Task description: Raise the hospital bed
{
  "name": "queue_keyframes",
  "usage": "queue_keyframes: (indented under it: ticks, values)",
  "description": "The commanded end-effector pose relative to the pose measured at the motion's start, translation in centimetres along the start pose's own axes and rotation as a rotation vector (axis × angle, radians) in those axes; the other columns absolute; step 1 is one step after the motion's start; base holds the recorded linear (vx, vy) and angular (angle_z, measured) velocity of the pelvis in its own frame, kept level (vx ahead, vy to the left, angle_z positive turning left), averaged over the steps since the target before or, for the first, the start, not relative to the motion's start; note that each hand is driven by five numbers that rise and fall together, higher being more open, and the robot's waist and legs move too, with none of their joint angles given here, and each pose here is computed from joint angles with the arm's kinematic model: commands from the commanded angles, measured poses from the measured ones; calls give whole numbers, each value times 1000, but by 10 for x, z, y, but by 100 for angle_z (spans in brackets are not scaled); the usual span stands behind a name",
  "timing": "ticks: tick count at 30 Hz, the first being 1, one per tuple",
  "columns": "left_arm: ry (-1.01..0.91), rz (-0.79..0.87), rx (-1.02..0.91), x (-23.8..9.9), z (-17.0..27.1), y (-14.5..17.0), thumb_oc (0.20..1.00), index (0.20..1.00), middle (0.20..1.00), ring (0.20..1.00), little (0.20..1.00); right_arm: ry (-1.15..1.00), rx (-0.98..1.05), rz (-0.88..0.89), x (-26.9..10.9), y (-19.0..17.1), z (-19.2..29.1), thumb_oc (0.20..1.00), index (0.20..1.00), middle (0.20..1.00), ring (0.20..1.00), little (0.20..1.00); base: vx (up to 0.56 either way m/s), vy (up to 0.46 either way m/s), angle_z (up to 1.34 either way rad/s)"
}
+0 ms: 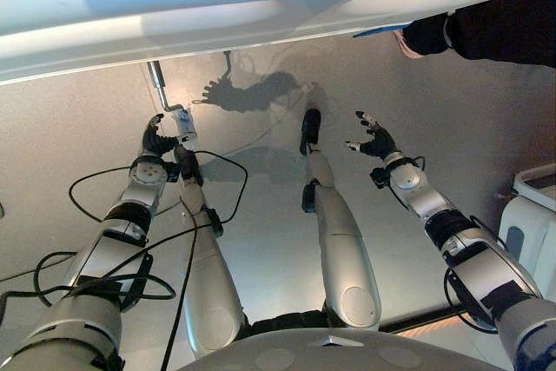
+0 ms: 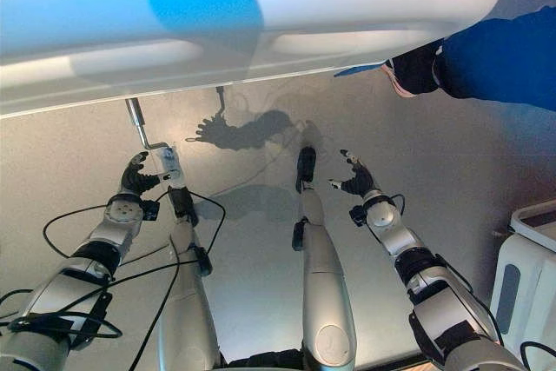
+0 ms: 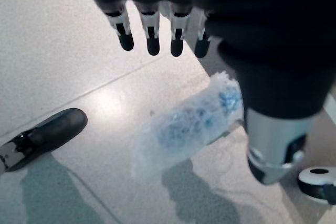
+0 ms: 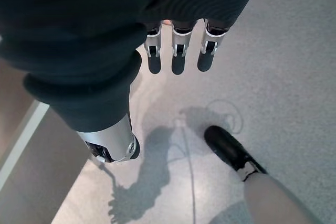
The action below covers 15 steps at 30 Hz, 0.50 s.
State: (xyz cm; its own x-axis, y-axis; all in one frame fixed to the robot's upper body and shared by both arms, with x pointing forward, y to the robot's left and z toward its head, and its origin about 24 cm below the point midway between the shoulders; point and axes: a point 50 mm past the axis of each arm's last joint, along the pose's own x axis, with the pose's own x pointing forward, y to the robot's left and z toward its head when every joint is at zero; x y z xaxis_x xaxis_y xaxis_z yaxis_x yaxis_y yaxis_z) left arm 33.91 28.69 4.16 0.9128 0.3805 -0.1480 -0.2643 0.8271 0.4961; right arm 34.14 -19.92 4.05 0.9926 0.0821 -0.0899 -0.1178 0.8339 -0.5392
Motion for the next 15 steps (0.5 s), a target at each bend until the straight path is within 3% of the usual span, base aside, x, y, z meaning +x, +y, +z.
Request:
queue_keyframes:
  ticks: [1, 15]
  values:
    - [-20, 91, 6, 4, 3, 30, 1000, 1000, 1000, 1000, 1000, -90, 0, -42, -1, -13, 13, 1000, 1000, 1000, 1000, 1000, 0, 0, 0]
    - [-78, 96, -88, 14, 33, 44, 1000, 1000, 1000, 1000, 1000, -211, -29, -35, 2, -21, 41, 1000, 1000, 1000, 1000, 1000, 0, 0, 0]
